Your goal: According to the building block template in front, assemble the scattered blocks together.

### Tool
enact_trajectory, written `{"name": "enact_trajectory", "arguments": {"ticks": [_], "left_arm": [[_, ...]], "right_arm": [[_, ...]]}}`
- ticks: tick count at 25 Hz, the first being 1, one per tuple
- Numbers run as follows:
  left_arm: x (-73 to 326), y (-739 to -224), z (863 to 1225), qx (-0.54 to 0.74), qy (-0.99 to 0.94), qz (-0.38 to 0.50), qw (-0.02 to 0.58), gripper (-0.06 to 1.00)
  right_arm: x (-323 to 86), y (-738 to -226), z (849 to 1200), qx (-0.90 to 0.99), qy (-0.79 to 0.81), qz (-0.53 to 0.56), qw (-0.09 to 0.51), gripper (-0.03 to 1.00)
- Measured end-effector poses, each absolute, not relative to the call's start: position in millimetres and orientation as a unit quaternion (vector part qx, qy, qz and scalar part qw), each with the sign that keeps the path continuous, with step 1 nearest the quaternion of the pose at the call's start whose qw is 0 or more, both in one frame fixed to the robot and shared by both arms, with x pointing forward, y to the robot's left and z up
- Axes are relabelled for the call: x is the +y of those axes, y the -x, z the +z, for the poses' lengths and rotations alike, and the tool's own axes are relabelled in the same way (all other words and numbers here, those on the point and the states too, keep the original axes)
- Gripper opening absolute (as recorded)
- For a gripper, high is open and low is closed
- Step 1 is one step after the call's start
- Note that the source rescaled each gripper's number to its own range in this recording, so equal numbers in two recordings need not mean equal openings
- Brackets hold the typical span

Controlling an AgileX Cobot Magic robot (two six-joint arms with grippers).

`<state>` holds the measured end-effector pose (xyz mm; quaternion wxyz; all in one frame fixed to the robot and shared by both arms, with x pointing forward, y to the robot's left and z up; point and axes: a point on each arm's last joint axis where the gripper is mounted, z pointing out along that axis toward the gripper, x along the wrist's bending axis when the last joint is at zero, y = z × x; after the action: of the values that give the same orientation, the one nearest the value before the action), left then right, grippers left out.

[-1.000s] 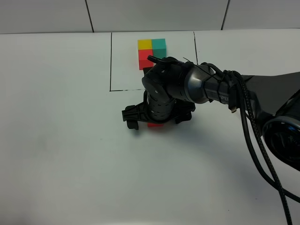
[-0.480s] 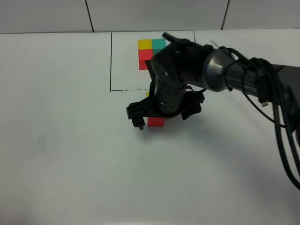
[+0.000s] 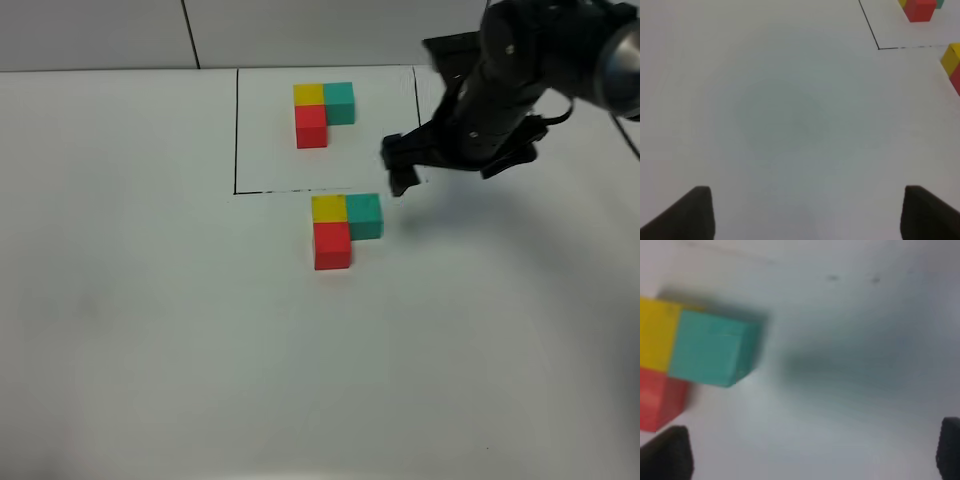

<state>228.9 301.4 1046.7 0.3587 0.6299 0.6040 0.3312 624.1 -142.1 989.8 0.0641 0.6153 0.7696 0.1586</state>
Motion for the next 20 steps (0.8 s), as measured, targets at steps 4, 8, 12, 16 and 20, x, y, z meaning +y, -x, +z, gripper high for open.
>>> {"name": "enact_trajectory", "arguments": {"ticks": [4,8,12,16,20], "left_arm": [[301.4,-228.9,1046.7,0.604,-0.63,0.331,0.359,0.79],[301.4,-228.9,1046.7,0.604,-0.63,0.331,0.359,0.79],[301.4,-228.9,1046.7,0.604,-0.63,0.331,0.359,0.79],[301.4,-228.9,1046.7,0.604,-0.63,0.331,0.359,0.78],[301.4,-228.9,1046.7,0.604,-0.63,0.331,0.359,0.78]], "right_arm": [[-206.5,-628.3,996.2,0.738,-0.642,0.181,0.101,0.99],[-247.3,-616.4,1005.2,0.718,-0.655,0.196,0.132,0.98],[-264.0,-602.1,1019.8,0.716,-0.649,0.205,0.152,0.98],[-266.8,-593.2,1038.0,0.723,-0.634,0.216,0.17,0.98],[-267.6,-579.5,1055.5,0.731,-0.622,0.219,0.175,0.98]]}}
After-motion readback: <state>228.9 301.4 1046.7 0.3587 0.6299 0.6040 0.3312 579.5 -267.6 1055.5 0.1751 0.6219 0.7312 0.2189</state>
